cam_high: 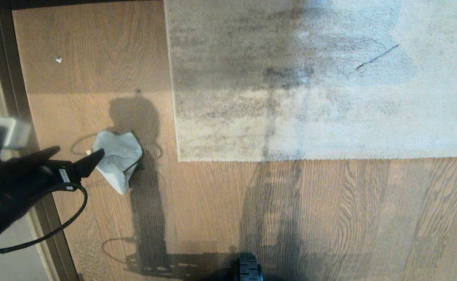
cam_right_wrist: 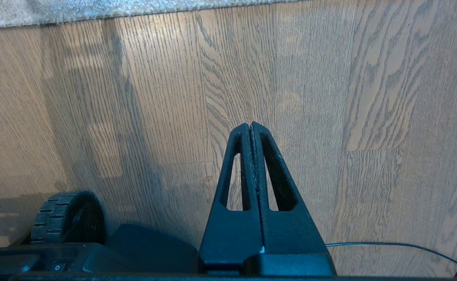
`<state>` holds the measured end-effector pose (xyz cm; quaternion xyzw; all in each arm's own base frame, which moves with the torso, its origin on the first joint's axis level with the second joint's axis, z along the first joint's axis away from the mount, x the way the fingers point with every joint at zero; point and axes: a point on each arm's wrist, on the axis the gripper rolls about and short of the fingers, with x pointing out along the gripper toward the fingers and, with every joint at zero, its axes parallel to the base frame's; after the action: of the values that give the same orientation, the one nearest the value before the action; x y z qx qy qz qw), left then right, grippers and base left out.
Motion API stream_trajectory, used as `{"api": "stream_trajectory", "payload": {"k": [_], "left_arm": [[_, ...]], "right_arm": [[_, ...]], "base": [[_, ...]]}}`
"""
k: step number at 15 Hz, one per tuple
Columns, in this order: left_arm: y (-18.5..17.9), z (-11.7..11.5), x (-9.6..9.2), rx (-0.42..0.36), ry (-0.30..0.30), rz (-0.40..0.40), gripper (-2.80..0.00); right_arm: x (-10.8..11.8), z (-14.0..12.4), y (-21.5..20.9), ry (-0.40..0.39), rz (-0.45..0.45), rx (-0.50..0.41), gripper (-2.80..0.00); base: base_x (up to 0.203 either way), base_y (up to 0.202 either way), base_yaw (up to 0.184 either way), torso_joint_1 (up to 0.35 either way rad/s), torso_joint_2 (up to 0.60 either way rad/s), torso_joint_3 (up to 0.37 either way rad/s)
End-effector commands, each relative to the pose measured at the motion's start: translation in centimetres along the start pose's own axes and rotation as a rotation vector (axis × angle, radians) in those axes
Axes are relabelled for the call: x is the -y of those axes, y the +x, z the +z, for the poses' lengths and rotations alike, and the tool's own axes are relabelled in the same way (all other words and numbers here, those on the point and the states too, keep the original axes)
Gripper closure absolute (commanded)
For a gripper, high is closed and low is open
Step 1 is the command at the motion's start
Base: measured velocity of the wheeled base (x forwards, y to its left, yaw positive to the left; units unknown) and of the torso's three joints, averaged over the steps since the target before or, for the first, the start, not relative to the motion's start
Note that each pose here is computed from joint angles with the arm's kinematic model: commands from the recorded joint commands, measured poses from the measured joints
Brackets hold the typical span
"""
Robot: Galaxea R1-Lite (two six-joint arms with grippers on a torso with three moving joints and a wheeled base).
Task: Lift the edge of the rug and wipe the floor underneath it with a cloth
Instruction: Pick up the rag
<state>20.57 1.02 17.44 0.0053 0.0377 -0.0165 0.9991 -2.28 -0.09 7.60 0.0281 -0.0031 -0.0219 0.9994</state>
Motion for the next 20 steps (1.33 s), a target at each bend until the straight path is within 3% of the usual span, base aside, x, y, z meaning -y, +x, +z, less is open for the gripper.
{"api": "stream_trajectory", "payload": {"k": [1, 9, 13, 19, 20], "left_arm": [[2.3, -1.6, -0.5, -0.028, -0.007, 0.015, -2.8], [5.2, -3.6, -2.0, -0.056, -0.021, 0.053, -2.8], [6.5, -4.5, -2.2, -0.013, -0.023, 0.049, -2.8], [6.9, -5.1, -2.2, -0.03, -0.028, 0.044, -2.8], [6.9, -5.2, -2.2, -0.031, -0.029, 0.044, 0.0]], "right_arm": [[0.0, 0.0, 0.0, 0.001, 0.0, 0.001, 0.0], [0.0, 0.0, 0.0, 0.001, 0.0, 0.001, 0.0], [0.0, 0.0, 0.0, 0.001, 0.0, 0.001, 0.0], [0.0, 0.0, 0.0, 0.001, 0.0, 0.001, 0.0], [0.0, 0.0, 0.0, 0.001, 0.0, 0.001, 0.0]], "base": [[0.0, 0.0, 0.0, 0.0, 0.0, 0.0], [0.0, 0.0, 0.0, 0.0, 0.0, 0.0], [0.0, 0.0, 0.0, 0.0, 0.0, 0.0], [0.0, 0.0, 0.0, 0.0, 0.0, 0.0], [0.0, 0.0, 0.0, 0.0, 0.0, 0.0]]}}
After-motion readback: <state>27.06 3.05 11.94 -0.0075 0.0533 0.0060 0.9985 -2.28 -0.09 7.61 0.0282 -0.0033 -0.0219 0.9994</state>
